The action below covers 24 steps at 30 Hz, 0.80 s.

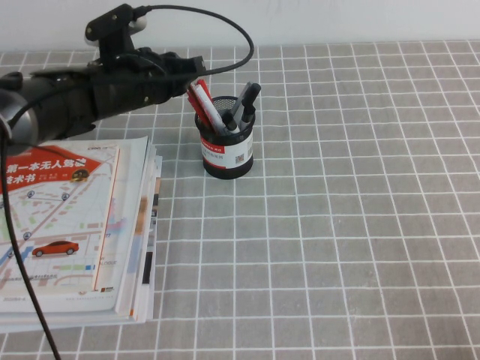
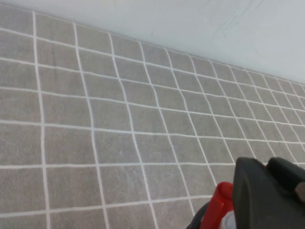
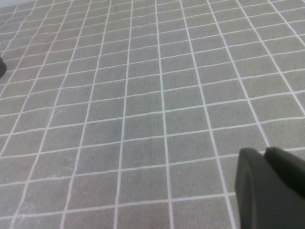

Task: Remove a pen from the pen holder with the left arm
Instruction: 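Take a marker out of the pen holder and lay it on the table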

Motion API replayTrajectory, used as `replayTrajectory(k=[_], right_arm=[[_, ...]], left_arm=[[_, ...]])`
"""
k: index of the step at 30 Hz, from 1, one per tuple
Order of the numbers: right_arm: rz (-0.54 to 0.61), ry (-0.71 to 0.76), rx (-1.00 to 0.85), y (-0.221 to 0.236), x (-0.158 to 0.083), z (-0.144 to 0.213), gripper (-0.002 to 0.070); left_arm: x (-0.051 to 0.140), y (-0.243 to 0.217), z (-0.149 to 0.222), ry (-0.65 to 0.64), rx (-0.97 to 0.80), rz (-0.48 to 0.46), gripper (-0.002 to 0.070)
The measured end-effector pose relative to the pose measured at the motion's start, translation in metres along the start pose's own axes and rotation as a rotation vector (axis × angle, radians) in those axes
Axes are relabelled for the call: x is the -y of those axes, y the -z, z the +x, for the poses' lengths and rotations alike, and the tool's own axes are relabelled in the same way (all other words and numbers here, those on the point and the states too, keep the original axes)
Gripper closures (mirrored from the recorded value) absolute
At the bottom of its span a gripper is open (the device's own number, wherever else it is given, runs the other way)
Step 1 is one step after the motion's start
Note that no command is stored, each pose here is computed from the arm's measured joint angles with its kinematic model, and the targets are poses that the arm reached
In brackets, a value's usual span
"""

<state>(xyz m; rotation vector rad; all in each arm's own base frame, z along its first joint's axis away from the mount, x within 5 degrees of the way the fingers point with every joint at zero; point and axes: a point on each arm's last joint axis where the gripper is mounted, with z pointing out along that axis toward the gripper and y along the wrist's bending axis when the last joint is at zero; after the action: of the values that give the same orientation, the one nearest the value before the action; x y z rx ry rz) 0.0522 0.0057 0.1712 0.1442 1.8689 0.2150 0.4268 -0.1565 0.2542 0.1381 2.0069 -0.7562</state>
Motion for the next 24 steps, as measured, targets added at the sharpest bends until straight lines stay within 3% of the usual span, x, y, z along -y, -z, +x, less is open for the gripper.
replayTrajectory(k=[10,24], right_arm=[[0.000,0.000,0.000,0.000,0.000,0.000,0.0688],[0.000,0.000,0.000,0.000,0.000,0.000,0.0688]], left_arm=[[0.024,0.032,-0.032,-0.100,0.099,0.026,0.0666],[0.101,0.163,-0.099,-0.332,0.324,0.105,0.0667]])
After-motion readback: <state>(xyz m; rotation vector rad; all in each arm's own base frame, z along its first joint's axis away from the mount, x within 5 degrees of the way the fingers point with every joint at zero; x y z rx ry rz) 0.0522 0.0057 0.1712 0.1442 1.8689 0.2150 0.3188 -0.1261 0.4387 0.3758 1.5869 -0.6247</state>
